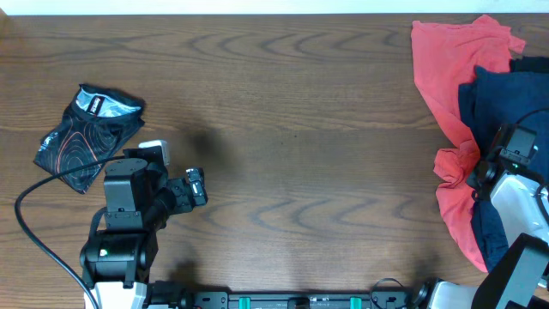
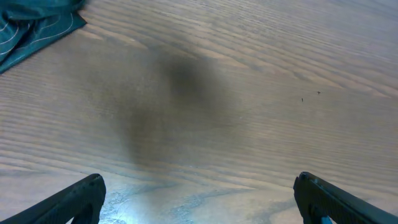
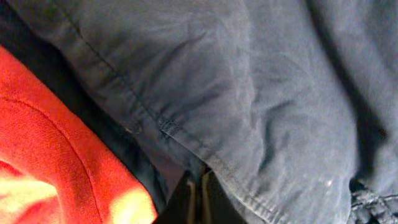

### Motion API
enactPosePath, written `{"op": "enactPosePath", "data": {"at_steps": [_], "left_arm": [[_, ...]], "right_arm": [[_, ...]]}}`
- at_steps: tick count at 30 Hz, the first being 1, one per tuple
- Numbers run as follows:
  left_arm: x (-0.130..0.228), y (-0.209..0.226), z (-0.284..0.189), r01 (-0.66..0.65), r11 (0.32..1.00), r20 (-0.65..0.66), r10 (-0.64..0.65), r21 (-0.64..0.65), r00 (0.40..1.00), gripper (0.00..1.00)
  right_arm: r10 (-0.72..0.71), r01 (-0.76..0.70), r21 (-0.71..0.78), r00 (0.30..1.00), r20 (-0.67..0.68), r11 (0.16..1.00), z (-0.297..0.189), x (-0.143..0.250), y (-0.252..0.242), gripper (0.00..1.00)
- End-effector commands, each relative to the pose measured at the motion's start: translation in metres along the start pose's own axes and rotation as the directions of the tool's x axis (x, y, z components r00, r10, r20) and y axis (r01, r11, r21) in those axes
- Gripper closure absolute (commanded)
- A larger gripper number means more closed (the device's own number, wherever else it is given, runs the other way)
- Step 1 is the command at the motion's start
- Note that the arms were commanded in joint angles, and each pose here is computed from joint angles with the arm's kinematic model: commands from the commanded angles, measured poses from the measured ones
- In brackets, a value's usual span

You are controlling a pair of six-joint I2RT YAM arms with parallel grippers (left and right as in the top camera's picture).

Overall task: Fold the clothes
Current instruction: 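Drag the navy pants with the right gripper leftward onto the table center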

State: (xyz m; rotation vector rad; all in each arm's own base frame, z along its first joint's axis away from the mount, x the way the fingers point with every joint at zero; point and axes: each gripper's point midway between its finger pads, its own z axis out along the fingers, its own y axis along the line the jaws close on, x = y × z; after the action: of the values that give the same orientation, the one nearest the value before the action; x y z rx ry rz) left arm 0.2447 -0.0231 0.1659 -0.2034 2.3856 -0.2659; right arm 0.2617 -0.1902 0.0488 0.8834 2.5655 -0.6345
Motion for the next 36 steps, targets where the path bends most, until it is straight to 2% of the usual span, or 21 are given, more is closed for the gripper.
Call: {"op": "enactPosePath", "data": {"at_steps": [1,7,11,14,17,22,26,29,36], "left_arm": [[-0.008,-0.003,-0.005,0.001,1.0,0.024,-0.002,0.014,1.0,0.02],[-0.009,-0.003,-0.005,0.001,1.0,0.024,-0.002,0.014,1.0,0.02],[-0.009,-0.003,-0.005,0.001,1.0,0.027,-0.001,0.014,1.0,0.02],[-0.01,-0.004,-0.005,0.0,1.0,0.031,-0.001,0.015,1.0,0.02],[-0.01,-0.004,-0.005,0.0,1.0,0.031,-0.001,0.015,1.0,0.02],[-0.01,-0.004,-0.005,0.0,1.0,0.031,-0.001,0.015,1.0,0.02],[-0.01,-0.004,-0.005,0.0,1.0,0.031,-0.001,0.015,1.0,0.02],[-0.01,-0.004,-0.005,0.0,1.0,0.031,-0.001,0.015,1.0,0.02],[-0.01,-0.004,-0.005,0.0,1.0,0.031,-0.001,0.015,1.0,0.02]], "right_arm": [[0.018,-0.018,0.012,1.0,-0.014,1.0,0.004,0.002,-0.005,0.99],[0.019,-0.019,-0.012,1.0,-0.01,1.0,-0.012,-0.011,-0.006,0.99],[-0.061,0.069,-0.233,0.997,0.044,0.97,-0.051,-0.039,0.026,0.99],[-0.197,0.265,-0.5,0.963,0.185,0.824,-0.108,-0.055,0.073,0.99],[-0.267,0.386,-0.625,0.922,0.28,0.678,-0.153,-0.046,0.1,0.99],[-0.398,0.433,-0.756,0.883,0.248,0.49,-0.193,0.01,0.138,0.99],[-0.51,0.49,-0.791,0.817,0.27,0.366,-0.213,0.052,0.167,0.99],[-0.547,0.555,-0.79,0.759,0.353,0.261,-0.235,0.07,0.196,0.99],[-0.404,0.639,-0.759,0.731,0.55,0.123,-0.292,0.072,0.279,0.99]]}}
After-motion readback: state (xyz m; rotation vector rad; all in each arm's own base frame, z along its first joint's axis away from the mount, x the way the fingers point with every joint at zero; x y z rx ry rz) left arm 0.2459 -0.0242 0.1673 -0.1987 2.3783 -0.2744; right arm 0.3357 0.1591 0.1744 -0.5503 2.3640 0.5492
